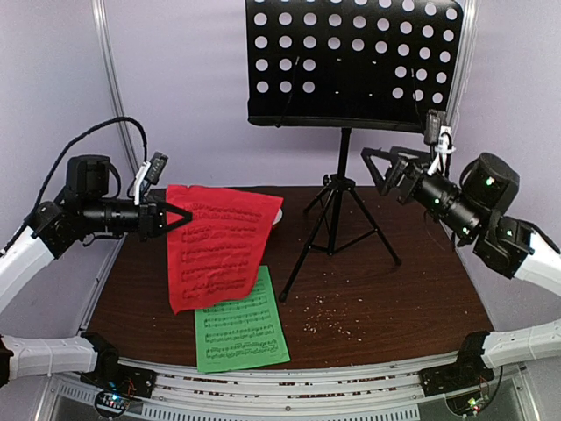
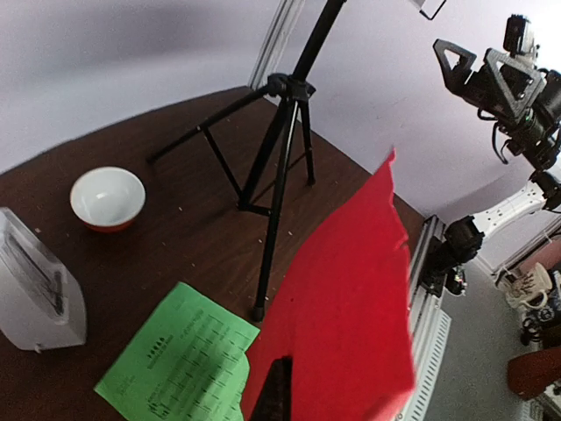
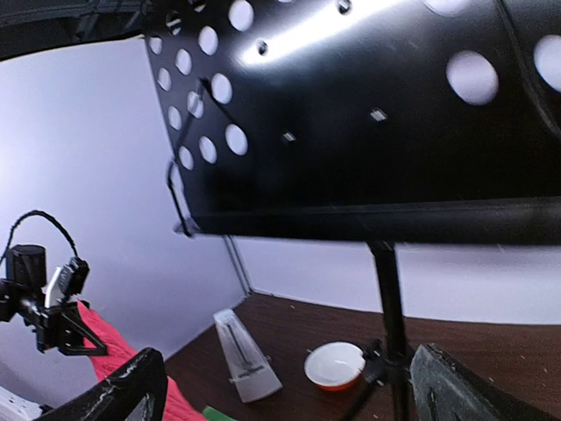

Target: Pack up the instrument practice props

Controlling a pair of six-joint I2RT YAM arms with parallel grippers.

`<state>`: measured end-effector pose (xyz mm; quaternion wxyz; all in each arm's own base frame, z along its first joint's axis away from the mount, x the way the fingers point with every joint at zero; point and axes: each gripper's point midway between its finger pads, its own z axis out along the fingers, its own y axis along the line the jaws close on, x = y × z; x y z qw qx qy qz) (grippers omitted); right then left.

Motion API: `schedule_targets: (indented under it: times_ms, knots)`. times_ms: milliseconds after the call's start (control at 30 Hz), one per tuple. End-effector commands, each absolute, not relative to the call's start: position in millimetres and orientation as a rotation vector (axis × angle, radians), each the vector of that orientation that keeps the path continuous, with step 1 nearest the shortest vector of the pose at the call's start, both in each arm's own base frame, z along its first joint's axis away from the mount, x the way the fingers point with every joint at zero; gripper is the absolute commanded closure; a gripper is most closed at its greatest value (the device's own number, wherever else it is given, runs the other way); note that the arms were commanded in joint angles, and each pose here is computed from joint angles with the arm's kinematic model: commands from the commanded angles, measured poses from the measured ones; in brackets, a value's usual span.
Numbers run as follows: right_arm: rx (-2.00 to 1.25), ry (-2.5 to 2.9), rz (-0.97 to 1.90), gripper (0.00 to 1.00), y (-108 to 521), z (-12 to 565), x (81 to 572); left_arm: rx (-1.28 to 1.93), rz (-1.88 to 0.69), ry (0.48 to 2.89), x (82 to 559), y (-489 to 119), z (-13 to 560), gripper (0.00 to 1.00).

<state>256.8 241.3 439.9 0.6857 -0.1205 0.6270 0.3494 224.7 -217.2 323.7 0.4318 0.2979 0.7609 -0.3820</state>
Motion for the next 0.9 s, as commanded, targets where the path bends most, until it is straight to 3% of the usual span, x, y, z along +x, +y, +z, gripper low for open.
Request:
schedule_targets:
  times_ms: [0, 267, 400, 600, 867]
  knots:
    - [-0.123, 1.427, 0.622, 0.0, 194.5, 400.7, 260.6, 0.635, -1.237, 1.976, 212.1, -231.5, 301.4, 1.0]
    - [0.062, 1.581, 0.407, 0.0, 141.1, 328.6, 272.0, 0.275, -1.297, 2.171, 220.6, -220.5, 185.7, 1.0]
    - [0.086, 1.627, 0.391, 0.0, 137.8, 307.3, 273.1, 0.132, -1.118, 2.274, 235.4, -198.1, 136.4, 1.0]
    - [0.107, 1.639, 0.383, 0.0, 131.7, 290.8, 270.4, 0.047, -0.733, 2.335, 259.8, -156.3, 105.4, 1.0]
    - [0.115, 1.671, 0.326, 0.0, 126.7, 274.3, 272.5, 0.03, -0.546, 2.44, 259.9, -135.9, 70.9, 1.0]
